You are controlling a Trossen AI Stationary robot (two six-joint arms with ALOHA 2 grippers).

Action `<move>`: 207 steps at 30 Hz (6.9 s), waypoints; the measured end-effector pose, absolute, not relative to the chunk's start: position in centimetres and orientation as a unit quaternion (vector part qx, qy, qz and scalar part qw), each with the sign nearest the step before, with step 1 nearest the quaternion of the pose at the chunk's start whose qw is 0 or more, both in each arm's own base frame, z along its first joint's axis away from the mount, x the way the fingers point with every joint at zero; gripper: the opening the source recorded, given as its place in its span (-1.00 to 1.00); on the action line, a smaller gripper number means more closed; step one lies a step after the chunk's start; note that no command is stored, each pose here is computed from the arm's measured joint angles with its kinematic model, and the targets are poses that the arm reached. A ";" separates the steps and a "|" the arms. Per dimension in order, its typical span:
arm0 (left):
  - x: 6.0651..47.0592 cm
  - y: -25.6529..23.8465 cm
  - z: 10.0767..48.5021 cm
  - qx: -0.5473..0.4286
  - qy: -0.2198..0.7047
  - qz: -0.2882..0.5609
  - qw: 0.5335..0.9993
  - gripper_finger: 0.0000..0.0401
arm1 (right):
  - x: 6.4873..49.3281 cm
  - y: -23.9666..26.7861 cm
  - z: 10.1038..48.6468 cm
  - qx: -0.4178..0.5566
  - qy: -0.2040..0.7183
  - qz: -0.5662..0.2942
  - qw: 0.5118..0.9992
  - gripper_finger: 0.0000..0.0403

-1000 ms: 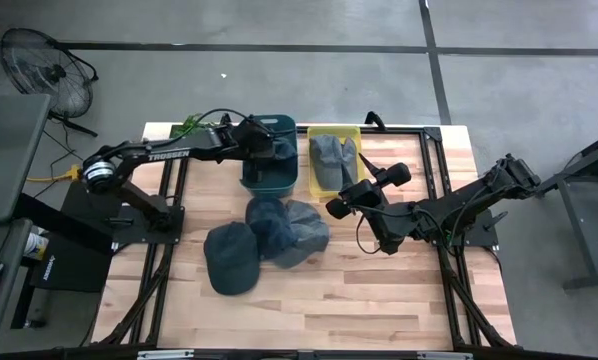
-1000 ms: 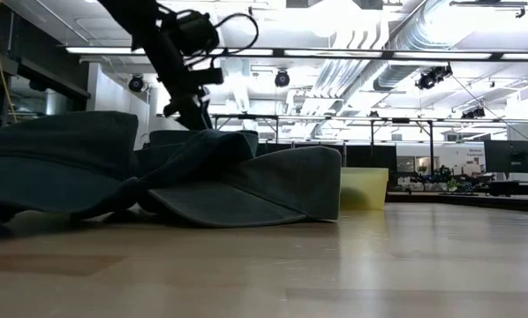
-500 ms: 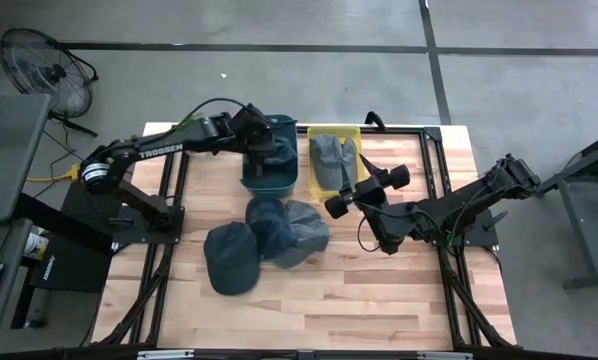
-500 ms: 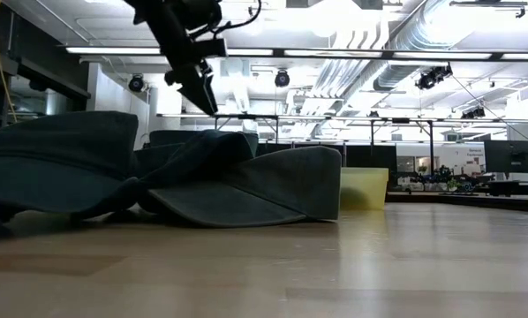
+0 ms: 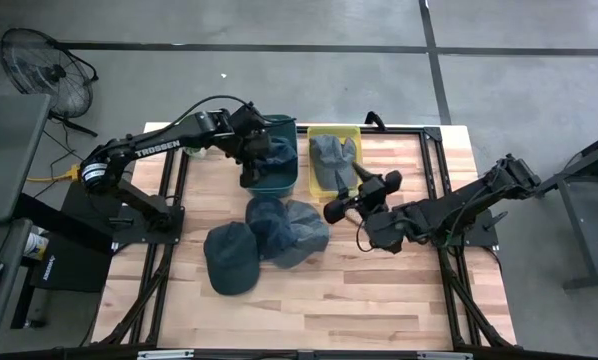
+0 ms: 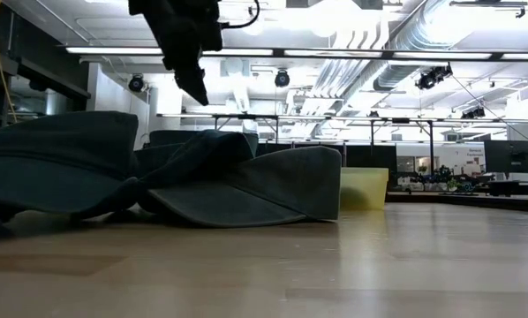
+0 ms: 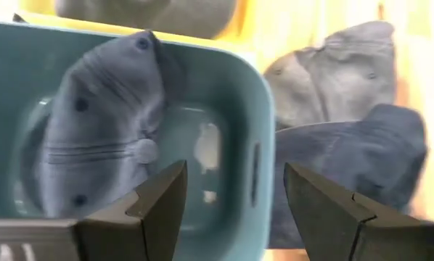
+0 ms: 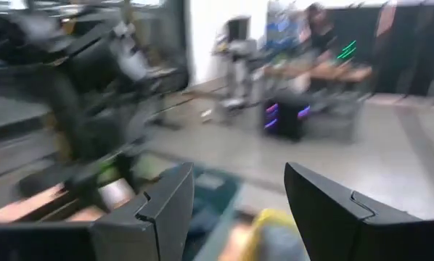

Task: Pick & Place hat
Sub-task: Put the gray cap into the yellow bin

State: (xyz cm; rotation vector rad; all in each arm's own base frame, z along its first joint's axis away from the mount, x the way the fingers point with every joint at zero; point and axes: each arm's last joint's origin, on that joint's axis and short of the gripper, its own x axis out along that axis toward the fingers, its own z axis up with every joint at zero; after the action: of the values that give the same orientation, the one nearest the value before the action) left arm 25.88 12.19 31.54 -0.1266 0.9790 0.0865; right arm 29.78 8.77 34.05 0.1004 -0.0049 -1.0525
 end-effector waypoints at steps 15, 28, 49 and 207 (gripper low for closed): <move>25.9 11.5 32.2 -0.142 0.429 -0.023 0.892 0.12 | 29.3 5.0 28.4 0.333 0.302 -0.332 0.829 0.04; 26.5 11.0 32.4 -0.121 0.413 -0.042 0.902 0.12 | 28.2 7.6 26.1 0.382 0.325 -0.356 0.788 0.04; 26.4 10.8 32.4 -0.121 0.406 -0.076 0.903 0.12 | 24.6 6.6 16.1 0.512 0.210 -0.217 0.804 0.09; 32.6 11.6 32.0 -0.250 0.222 -0.309 0.890 0.12 | 23.5 4.5 47.7 0.018 0.261 -0.055 0.964 -1.00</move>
State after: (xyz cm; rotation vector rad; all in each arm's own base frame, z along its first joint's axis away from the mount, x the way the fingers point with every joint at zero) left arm 32.59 11.65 31.95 -0.5194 0.4613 -0.6418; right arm 23.51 4.49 47.74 0.0360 0.5276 -0.1123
